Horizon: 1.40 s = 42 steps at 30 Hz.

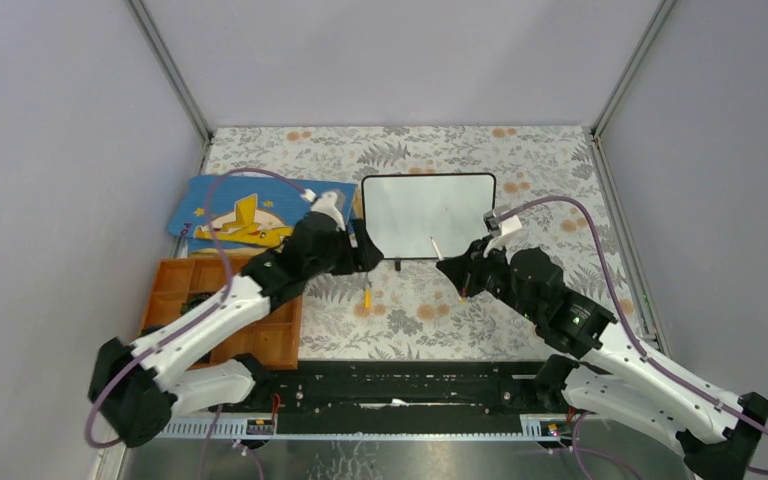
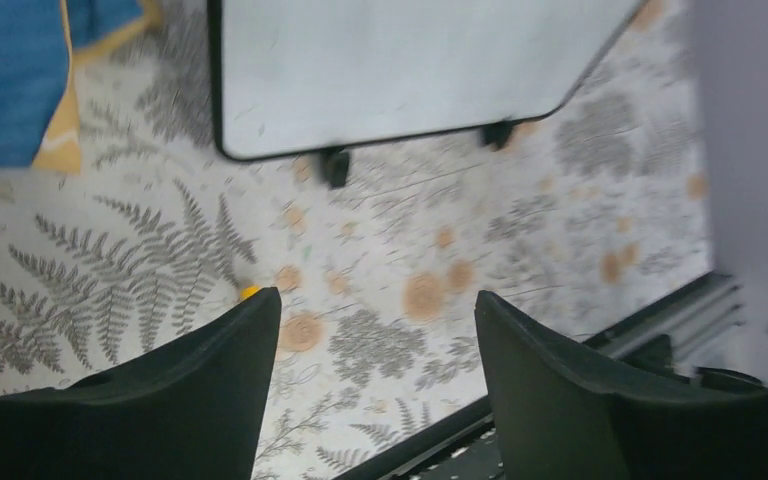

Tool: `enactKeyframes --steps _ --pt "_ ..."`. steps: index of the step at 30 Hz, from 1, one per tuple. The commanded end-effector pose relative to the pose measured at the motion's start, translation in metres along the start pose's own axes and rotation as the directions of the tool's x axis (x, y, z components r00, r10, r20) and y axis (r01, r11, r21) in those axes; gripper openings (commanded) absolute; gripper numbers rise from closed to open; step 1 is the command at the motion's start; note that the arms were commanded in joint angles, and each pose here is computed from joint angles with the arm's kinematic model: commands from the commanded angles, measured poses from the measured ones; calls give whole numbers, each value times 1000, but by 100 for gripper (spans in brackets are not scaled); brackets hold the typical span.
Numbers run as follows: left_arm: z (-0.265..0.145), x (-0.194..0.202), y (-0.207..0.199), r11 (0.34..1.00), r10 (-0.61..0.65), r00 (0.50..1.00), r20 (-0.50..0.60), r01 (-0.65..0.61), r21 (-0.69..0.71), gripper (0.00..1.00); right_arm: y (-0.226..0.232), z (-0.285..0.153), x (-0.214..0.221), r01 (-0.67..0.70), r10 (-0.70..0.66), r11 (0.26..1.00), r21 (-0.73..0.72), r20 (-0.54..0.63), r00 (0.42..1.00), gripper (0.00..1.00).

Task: Write a sentence on the whiteboard
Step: Adjust the whiteboard marker.

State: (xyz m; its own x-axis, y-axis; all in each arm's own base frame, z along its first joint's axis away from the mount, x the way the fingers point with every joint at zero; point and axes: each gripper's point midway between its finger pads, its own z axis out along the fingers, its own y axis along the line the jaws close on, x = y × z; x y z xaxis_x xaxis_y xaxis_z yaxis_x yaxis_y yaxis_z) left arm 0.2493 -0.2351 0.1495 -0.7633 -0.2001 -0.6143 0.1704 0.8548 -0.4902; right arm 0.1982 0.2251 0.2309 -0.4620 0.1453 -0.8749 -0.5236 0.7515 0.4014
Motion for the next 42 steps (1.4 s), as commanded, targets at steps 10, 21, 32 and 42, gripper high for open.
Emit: enactKeyframes --steps 10,21,32,42 --pt "-147 -61 -118 675 -132 883 451 -253 693 99 109 -32 -62 46 40 853 -520 153 987 0" --pt "-181 -50 -162 443 -102 931 350 -272 854 92 150 -36 -75 22 86 717 -696 120 989 0" --pt "-187 -47 -166 398 -108 942 319 -253 882 60 153 -32 -72 -3 100 705 -709 96 990 0" --pt "-185 -49 -164 407 -131 940 314 -238 882 49 152 -30 -68 -8 85 711 -703 75 994 0"
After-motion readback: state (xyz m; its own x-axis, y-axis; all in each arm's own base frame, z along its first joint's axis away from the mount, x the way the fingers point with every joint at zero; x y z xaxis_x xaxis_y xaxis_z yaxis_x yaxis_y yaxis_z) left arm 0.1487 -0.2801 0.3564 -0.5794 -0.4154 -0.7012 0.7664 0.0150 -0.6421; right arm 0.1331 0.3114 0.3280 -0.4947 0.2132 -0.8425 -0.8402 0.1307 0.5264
